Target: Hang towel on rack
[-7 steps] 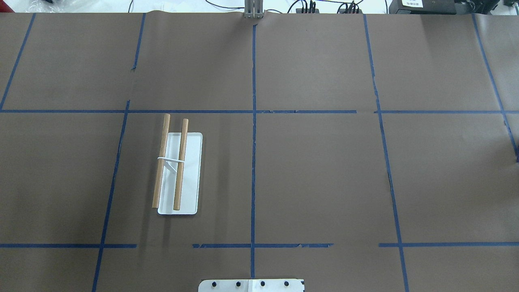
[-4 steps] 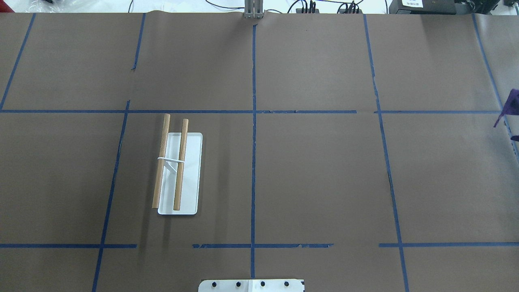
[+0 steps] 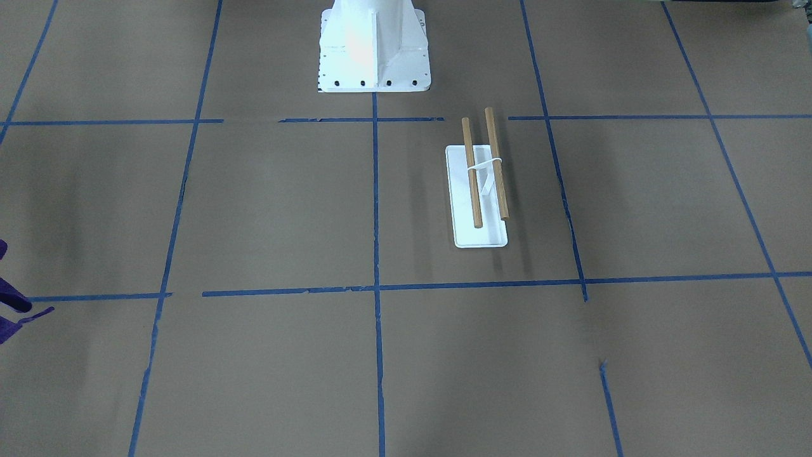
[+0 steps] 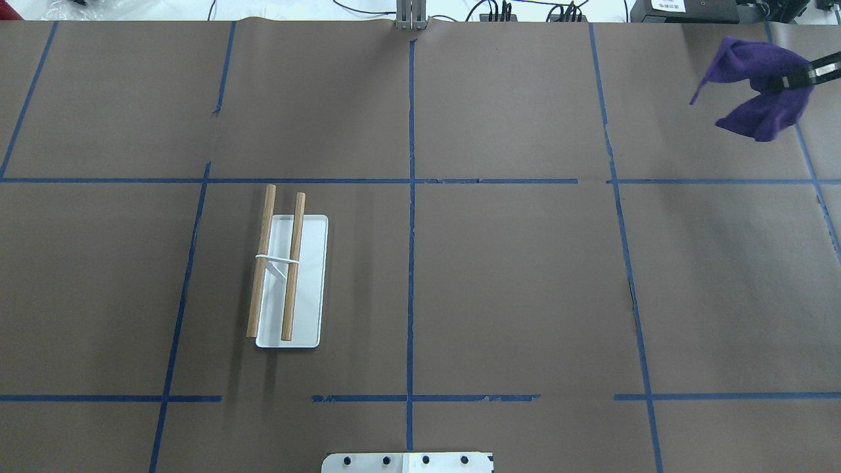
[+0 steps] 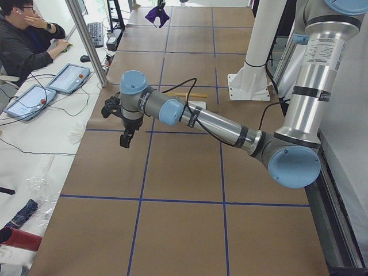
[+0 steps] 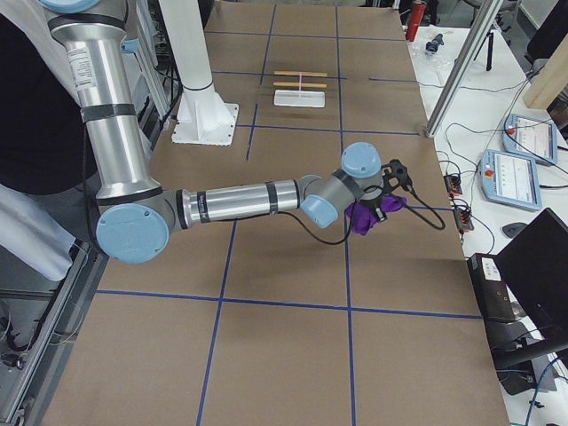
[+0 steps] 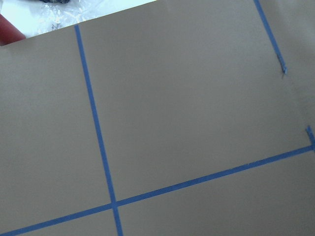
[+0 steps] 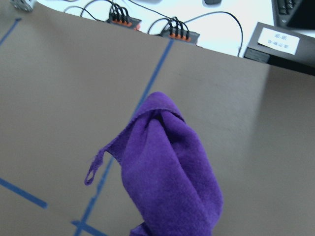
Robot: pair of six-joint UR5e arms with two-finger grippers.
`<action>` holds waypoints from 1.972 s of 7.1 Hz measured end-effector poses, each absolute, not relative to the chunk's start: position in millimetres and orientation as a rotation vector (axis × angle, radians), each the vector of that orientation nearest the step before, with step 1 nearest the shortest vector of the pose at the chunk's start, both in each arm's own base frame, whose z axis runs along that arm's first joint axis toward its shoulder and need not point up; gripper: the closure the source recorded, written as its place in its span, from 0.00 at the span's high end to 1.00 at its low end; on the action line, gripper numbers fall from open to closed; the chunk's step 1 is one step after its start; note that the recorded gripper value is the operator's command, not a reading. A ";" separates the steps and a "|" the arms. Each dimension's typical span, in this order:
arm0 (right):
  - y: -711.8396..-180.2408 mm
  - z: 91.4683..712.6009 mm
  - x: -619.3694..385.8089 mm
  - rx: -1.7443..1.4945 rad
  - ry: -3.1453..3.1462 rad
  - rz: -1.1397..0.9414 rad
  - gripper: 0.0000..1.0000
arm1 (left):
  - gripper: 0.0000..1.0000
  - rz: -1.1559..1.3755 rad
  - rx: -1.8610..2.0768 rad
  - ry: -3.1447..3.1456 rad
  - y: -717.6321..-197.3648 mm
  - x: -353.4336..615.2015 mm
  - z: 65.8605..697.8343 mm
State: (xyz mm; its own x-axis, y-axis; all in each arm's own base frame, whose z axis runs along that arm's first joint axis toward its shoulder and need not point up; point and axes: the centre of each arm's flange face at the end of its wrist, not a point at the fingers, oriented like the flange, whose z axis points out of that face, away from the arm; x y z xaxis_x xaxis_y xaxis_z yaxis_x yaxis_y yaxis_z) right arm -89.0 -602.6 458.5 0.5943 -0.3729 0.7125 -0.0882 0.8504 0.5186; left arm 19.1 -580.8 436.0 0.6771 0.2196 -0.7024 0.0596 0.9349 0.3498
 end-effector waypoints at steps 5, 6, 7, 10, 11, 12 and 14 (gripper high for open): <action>-531.1 247.7 -317.8 0.755 -1.055 -0.109 0.00 | 1.00 -0.201 0.313 1.188 -581.6 163.0 321.5; -507.0 222.6 -355.9 0.792 -1.075 -0.081 0.00 | 1.00 -0.243 0.274 1.265 -577.4 187.6 299.5; -488.5 202.6 -382.6 0.816 -1.097 -0.042 0.00 | 1.00 -0.276 0.248 1.347 -572.2 204.9 286.5; -445.6 160.3 -418.3 0.858 -1.173 0.093 0.00 | 1.00 -0.349 0.219 1.521 -575.3 246.6 236.6; -436.8 151.7 -425.1 0.872 -1.184 0.124 0.00 | 1.00 -0.376 0.217 1.550 -574.1 264.2 218.0; -427.4 146.5 -433.5 0.882 -1.186 0.132 0.00 | 1.00 -0.386 0.226 1.576 -570.0 284.1 199.1; -403.1 140.4 -455.1 0.900 -1.184 0.128 0.00 | 1.00 -0.391 0.284 1.633 -556.5 320.0 167.4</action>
State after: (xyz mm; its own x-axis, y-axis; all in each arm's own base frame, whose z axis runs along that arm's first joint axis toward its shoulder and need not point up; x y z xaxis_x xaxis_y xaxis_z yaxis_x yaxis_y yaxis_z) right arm -455.1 -403.1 140.4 0.4131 -0.3552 0.8385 -0.5265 0.6581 0.5382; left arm 320.0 -556.5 167.4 -0.1003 -0.0471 -0.9938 0.4085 0.9088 -0.0843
